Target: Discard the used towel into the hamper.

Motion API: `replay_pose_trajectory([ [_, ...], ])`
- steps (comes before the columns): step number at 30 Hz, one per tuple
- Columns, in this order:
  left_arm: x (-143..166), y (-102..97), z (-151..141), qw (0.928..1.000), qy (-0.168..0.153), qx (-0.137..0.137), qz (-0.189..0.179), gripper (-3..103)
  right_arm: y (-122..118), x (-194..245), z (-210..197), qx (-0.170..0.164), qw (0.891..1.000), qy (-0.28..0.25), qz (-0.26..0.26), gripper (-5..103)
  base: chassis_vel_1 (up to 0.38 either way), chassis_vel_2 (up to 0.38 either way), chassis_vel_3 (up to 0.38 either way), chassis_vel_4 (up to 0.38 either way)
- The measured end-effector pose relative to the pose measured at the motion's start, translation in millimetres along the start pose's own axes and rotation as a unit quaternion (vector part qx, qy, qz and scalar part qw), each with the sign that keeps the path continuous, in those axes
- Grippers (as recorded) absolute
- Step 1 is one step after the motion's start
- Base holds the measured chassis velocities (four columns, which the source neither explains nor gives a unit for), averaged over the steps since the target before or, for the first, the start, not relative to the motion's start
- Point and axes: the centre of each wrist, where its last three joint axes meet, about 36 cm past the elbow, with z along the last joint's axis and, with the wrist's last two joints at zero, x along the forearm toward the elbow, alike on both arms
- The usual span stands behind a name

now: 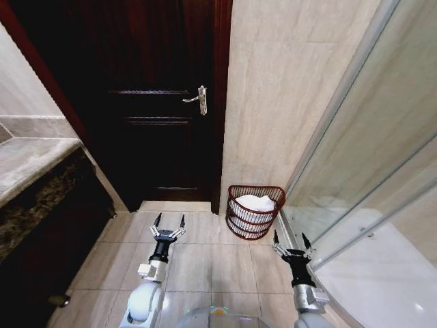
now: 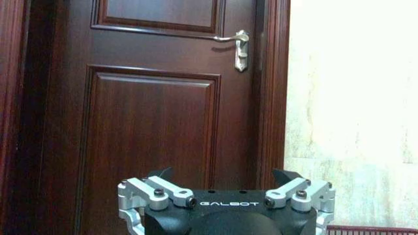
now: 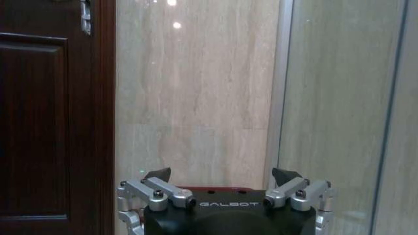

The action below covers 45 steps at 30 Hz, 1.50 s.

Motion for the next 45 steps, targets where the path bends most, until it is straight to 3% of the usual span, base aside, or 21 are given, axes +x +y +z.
replay_pose_trajectory([
  [9, 2, 0.8, 5, 0.9999, -0.009, 0.005, -0.003, 100, 0, 3, 2, -0.001, 1.000, 0.000, 0.001, 100, 0.061, -0.061, -0.069, 0.058],
  [17, 4, 6.3, 7, 0.9992, -0.038, 0.010, 0.003, 100, -5, 12, 8, -0.007, 1.000, -0.001, 0.008, 100, 0.067, -0.069, -0.065, 0.077],
  [45, 13, 5.7, 7, 0.9995, -0.033, 0.006, 0.001, 100, -10, 16, 19, -0.009, 1.000, -0.003, 0.026, 100, 0.058, -0.053, -0.053, 0.055],
])
